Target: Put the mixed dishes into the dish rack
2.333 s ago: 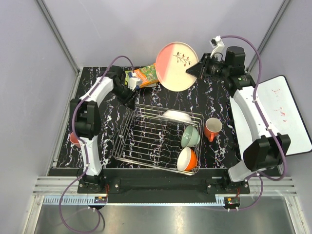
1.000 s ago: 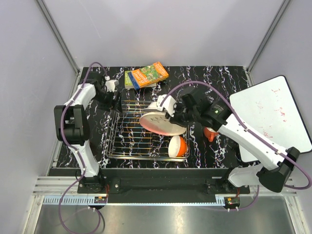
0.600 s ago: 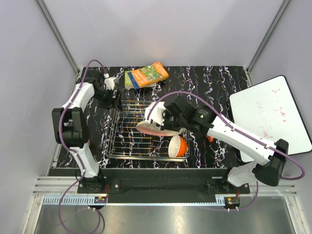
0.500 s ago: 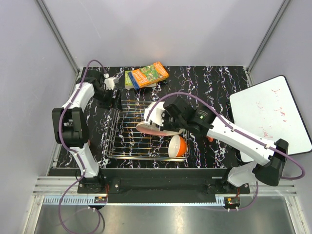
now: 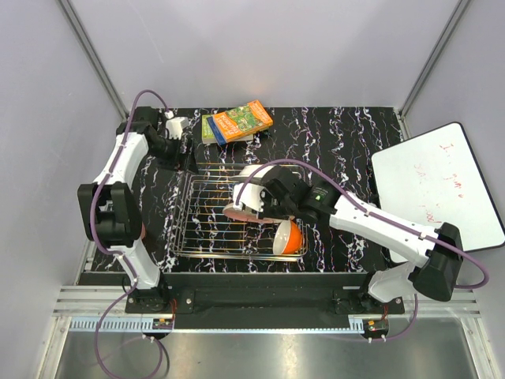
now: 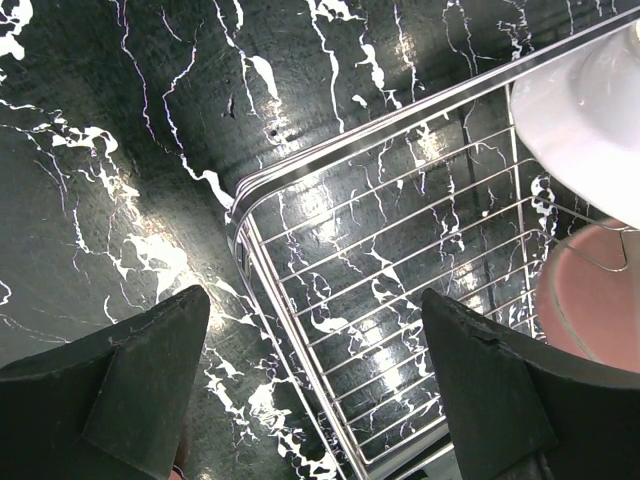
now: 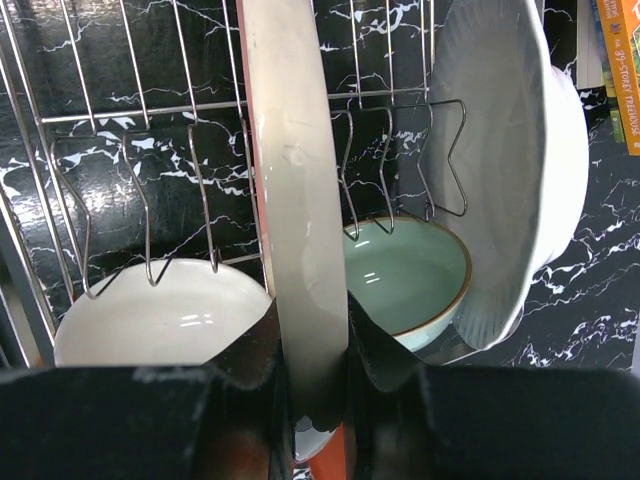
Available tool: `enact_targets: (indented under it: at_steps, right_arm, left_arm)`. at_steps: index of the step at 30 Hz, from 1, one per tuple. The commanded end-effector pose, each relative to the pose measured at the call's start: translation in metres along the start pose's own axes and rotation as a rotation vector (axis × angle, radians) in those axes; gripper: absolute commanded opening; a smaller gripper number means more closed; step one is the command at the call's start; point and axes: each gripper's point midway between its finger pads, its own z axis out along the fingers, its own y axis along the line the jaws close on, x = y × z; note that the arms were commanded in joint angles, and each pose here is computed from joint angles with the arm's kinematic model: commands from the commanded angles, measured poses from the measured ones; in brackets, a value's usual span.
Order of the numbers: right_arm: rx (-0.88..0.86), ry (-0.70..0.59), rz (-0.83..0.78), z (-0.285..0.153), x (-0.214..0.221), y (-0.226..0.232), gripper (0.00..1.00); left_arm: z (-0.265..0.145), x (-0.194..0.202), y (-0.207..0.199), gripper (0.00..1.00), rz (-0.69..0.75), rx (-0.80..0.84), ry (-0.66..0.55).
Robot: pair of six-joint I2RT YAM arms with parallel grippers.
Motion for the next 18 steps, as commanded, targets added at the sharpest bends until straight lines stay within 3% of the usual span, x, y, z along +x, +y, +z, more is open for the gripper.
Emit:
enact_targets:
  at_steps: [1,6,11,14,16,18]
  right_arm:
    - [0.119,-0.018,0.021,-0.011,-0.005,-0.023,0.0]
    - [0.123,0.002,0.034,-0.012,0.002,-0.021,0.02]
    - [0.139,0.027,0.098,-0.013,0.009,-0.02,0.25]
    - [0.152,0.038,0.121,-0.015,0.011,-0.02,0.43]
    - [0.162,0.044,0.13,-0.016,0.014,-0.021,0.68]
    - [0.187,0.045,0.136,-0.02,0.015,-0.025,0.86]
  left_arm:
    - [-0.019,-0.016,-0.009,0.9,0.026,0.008,-0.065]
    - [-0.021,-0.017,-0.009,0.9,0.031,0.002,-0.068]
    - [-0.028,-0.023,-0.01,0.9,0.053,-0.012,-0.088]
    - [-0.034,-0.027,-0.01,0.91,0.062,-0.018,-0.098]
    - [-0.038,-0.029,-0.011,0.91,0.067,-0.018,-0.101]
    - [-0.041,-0.029,-0.012,0.91,0.066,-0.018,-0.098]
